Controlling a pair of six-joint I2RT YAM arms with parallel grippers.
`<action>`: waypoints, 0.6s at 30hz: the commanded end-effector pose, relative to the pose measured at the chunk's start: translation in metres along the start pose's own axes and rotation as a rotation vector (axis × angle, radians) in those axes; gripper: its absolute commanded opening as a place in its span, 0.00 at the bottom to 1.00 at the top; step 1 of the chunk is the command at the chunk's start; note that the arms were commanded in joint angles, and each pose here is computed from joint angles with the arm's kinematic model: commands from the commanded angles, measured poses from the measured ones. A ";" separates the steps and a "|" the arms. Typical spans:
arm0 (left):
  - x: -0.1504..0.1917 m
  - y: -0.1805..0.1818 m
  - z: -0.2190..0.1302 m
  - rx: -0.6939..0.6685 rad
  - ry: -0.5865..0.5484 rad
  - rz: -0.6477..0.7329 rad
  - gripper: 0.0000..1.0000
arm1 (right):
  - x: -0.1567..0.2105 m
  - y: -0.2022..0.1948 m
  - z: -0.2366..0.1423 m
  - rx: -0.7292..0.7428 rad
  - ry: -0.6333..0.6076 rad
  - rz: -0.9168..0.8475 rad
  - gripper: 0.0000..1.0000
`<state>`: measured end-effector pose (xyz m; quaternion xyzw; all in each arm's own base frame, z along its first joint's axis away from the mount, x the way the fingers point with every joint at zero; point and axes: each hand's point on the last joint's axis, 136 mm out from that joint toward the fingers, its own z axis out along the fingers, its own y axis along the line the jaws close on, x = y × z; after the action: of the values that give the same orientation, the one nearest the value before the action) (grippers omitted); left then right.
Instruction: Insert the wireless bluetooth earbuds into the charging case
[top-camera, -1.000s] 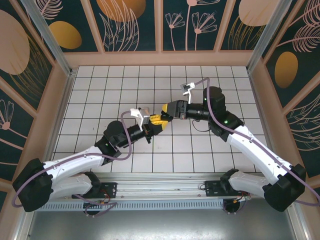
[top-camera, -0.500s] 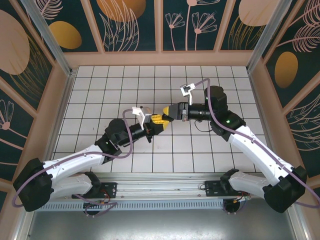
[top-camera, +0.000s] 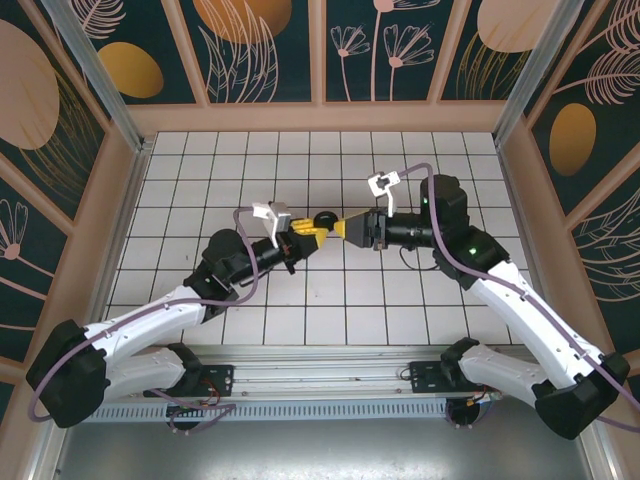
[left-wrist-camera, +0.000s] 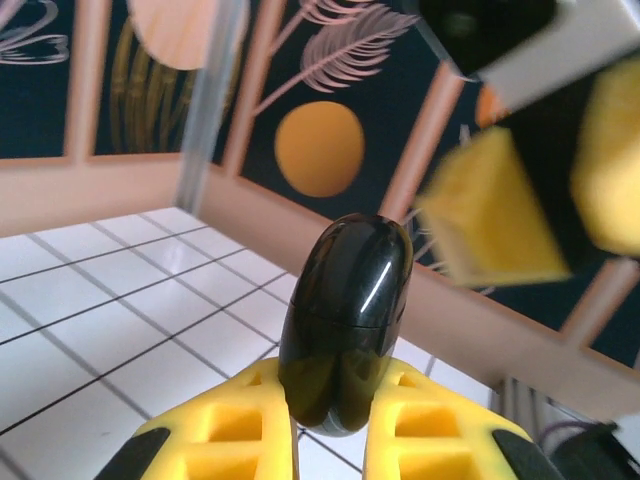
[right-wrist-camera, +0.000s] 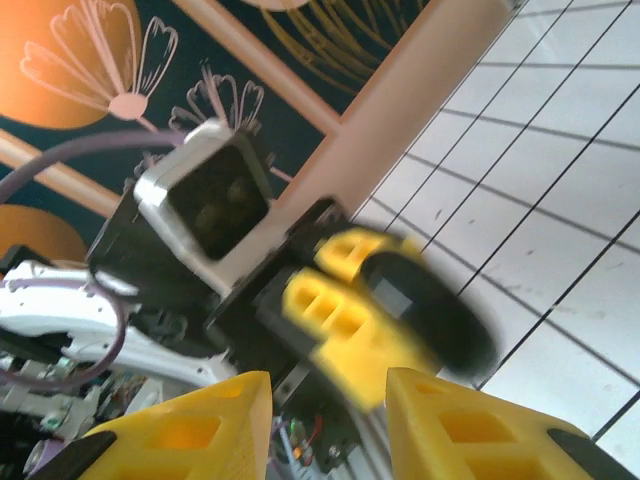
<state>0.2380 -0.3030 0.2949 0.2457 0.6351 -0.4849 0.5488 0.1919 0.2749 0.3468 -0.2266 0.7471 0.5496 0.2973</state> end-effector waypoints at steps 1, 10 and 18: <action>-0.015 0.010 -0.005 -0.066 -0.049 -0.012 0.01 | 0.003 0.015 -0.006 -0.027 0.019 -0.025 0.34; -0.010 0.018 -0.004 -0.100 -0.017 -0.017 0.01 | 0.007 -0.017 -0.005 0.121 0.008 0.001 0.31; 0.019 0.049 -0.001 -0.193 0.055 -0.185 0.00 | 0.004 -0.085 -0.032 0.461 -0.086 0.091 0.35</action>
<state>0.2653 -0.2866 0.2700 0.1772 0.6921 -0.4567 0.5301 0.2239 0.2440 0.3048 -0.1436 0.8251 0.4399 0.3242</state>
